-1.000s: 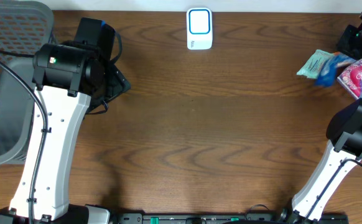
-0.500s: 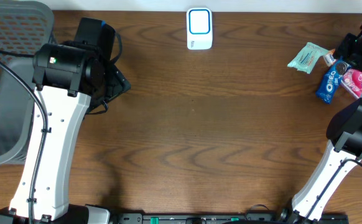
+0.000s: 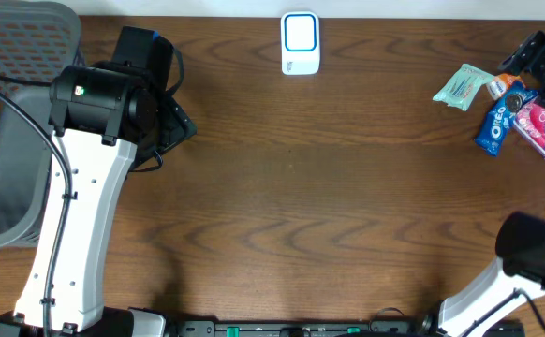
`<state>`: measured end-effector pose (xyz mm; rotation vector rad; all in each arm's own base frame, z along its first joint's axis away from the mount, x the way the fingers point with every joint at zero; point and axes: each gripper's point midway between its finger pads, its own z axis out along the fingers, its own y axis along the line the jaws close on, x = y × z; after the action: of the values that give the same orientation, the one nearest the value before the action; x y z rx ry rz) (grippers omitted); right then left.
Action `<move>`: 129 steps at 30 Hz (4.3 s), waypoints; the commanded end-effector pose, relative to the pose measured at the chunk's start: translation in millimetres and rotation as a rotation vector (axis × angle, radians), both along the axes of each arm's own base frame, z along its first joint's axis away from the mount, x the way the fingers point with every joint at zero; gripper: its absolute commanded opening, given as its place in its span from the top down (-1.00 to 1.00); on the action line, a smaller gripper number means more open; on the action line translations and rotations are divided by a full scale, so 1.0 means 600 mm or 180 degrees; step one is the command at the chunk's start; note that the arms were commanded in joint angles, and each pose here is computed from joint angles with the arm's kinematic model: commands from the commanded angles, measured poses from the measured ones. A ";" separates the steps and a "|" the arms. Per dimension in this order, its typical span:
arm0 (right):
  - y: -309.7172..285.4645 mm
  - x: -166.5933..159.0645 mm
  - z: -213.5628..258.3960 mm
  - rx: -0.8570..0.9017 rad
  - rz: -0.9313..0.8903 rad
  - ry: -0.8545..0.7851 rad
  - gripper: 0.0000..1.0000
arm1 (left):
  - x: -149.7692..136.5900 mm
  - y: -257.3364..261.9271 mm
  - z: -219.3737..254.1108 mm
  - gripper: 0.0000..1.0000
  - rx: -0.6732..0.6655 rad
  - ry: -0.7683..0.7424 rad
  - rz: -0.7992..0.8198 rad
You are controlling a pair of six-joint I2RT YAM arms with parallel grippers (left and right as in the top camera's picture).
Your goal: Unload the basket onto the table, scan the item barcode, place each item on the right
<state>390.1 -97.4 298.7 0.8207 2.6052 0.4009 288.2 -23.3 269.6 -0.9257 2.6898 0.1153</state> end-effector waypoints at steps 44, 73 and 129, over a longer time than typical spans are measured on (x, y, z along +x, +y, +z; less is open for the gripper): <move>0.221 -0.377 -0.109 -0.0425 0.1188 0.0186 -0.99 | -0.001 0.007 0.000 -0.96 0.0063 0.0007 0.0036; 0.277 -0.279 -0.160 -0.1325 0.2060 -0.2883 -0.99 | -0.001 0.007 0.000 -0.96 0.0063 0.0007 0.0036; 0.150 -0.240 -0.239 -0.2144 0.0759 -0.3303 -0.99 | -0.001 0.007 0.000 -0.96 0.0063 0.0007 0.0036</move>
<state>246.3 -9.5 156.8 0.0259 1.6471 -0.0231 288.0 -23.2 269.2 -0.9264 2.6909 0.1165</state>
